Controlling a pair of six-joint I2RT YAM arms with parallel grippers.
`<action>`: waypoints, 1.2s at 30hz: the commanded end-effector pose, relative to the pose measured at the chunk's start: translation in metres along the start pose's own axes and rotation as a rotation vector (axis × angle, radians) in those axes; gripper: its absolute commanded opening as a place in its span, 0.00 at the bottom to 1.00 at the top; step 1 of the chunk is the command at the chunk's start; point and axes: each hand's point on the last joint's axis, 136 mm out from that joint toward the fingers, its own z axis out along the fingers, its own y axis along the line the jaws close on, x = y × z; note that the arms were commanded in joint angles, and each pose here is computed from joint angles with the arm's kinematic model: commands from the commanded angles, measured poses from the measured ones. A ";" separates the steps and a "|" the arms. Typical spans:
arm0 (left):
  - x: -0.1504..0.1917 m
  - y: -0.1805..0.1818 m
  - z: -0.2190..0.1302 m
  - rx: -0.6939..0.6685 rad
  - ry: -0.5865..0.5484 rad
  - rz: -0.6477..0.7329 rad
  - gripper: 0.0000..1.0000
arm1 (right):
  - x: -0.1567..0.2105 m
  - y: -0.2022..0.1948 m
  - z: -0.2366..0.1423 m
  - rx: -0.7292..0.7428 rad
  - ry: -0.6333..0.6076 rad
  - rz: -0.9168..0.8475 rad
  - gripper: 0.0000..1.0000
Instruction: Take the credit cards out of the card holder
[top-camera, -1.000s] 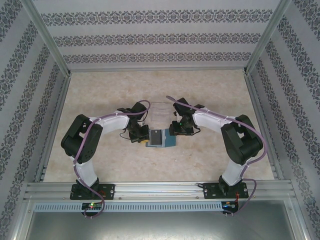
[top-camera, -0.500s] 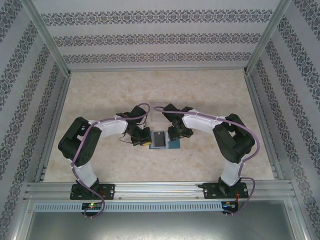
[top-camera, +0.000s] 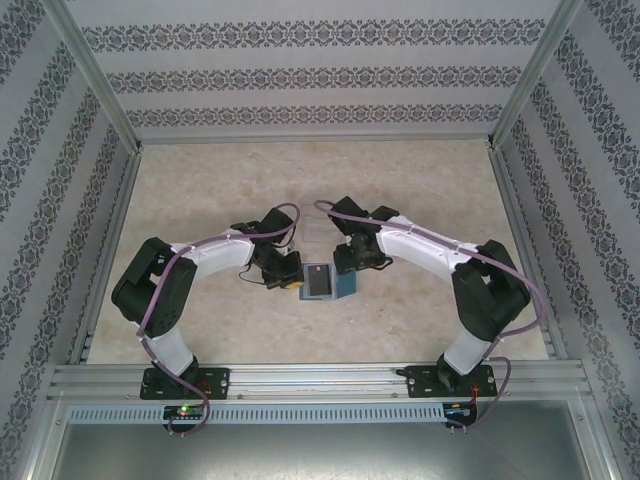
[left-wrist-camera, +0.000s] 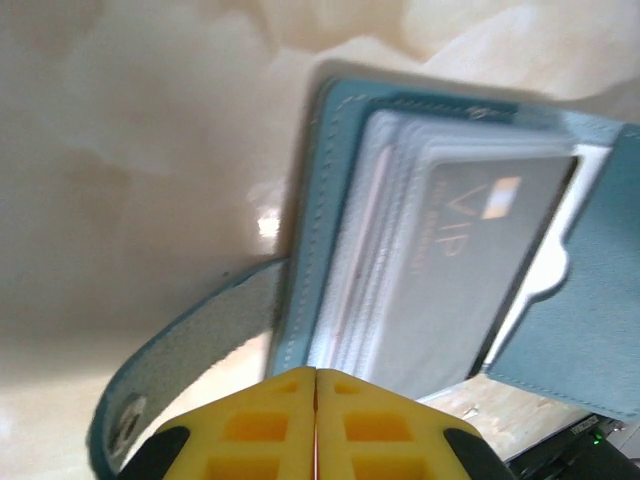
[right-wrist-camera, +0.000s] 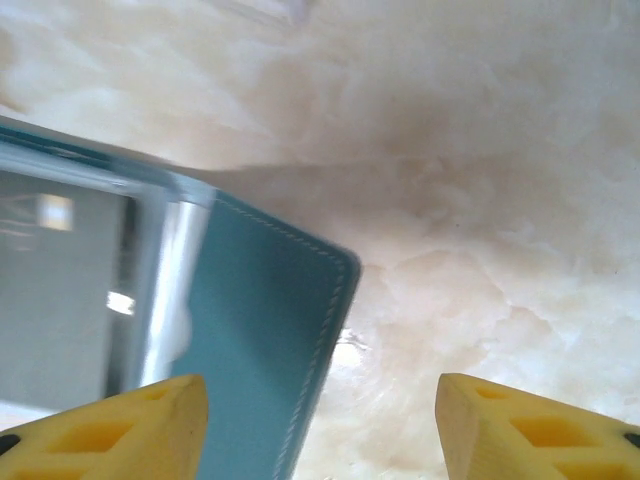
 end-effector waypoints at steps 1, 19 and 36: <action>-0.002 -0.011 -0.008 -0.002 -0.013 0.036 0.08 | -0.002 0.013 -0.020 -0.078 -0.011 0.050 0.60; -0.014 -0.033 -0.005 0.035 0.001 0.075 0.05 | 0.008 0.051 0.015 -0.495 0.085 0.349 0.29; 0.000 -0.048 0.014 -0.001 0.045 0.129 0.05 | 0.016 0.003 0.063 -0.337 0.109 0.327 0.21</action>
